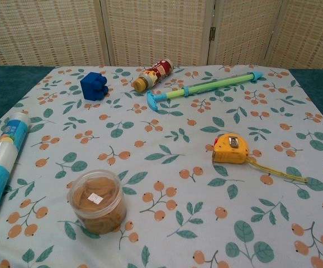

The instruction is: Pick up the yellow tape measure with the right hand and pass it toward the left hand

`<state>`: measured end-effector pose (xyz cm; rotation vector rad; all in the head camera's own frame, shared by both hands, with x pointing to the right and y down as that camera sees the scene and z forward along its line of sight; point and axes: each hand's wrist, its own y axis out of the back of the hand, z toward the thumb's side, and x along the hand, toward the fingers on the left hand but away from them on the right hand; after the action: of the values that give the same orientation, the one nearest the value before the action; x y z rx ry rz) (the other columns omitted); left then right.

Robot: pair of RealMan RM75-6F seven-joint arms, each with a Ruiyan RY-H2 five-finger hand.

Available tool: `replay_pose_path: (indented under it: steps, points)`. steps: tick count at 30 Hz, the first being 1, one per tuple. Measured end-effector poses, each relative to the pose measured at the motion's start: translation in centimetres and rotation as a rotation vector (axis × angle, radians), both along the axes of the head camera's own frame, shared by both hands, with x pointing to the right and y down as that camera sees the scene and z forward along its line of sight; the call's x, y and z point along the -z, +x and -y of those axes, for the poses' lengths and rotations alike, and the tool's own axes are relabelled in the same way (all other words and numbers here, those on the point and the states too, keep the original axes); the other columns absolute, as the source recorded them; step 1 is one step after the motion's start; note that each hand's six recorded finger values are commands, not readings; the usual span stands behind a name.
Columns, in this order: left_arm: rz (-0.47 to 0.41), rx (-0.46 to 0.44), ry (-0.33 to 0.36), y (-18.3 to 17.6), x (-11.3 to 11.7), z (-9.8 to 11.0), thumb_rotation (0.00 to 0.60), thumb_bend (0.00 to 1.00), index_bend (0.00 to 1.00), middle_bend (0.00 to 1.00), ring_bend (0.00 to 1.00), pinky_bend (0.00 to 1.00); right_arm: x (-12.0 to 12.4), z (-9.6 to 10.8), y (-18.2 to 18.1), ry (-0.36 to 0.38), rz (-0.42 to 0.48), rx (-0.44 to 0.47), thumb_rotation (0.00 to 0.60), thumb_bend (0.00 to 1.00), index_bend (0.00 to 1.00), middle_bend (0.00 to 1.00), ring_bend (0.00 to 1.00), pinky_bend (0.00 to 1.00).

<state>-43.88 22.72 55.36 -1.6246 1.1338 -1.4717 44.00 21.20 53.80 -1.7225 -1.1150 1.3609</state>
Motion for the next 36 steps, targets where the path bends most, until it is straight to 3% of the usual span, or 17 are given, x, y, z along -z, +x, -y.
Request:
replay_pose_path:
  steps: [17, 26, 30, 36]
  points:
    - [-0.008, -0.004, 0.017, 0.0, 0.1, -0.2, 0.600, 0.22, 0.18, 0.10, 0.08, 0.00, -1.3, 0.9, -1.6, -0.056, 0.007, 0.062, 0.600, 0.33, 0.01, 0.09, 0.15, 0.07]
    - [-0.009, -0.002, 0.022, 0.0, 0.5, -0.4, 0.600, 0.22, 0.18, 0.10, 0.08, 0.00, -6.1, 1.9, -6.2, -0.195, 0.007, 0.171, 0.600, 0.34, 0.01, 0.09, 0.17, 0.07]
    - [-0.009, -0.003, 0.012, 0.1, 0.4, -0.6, 0.600, 0.22, 0.18, 0.10, 0.08, 0.00, -9.0, 2.5, -9.1, -0.277, 0.006, 0.214, 0.600, 0.33, 0.01, 0.10, 0.15, 0.07]
    - [-0.003, 0.001, 0.007, -0.1, 0.2, -0.7, 0.600, 0.22, 0.18, 0.10, 0.08, 0.00, -12.7, 3.6, -14.3, -0.336, 0.004, 0.283, 0.600, 0.33, 0.05, 0.12, 0.15, 0.07]
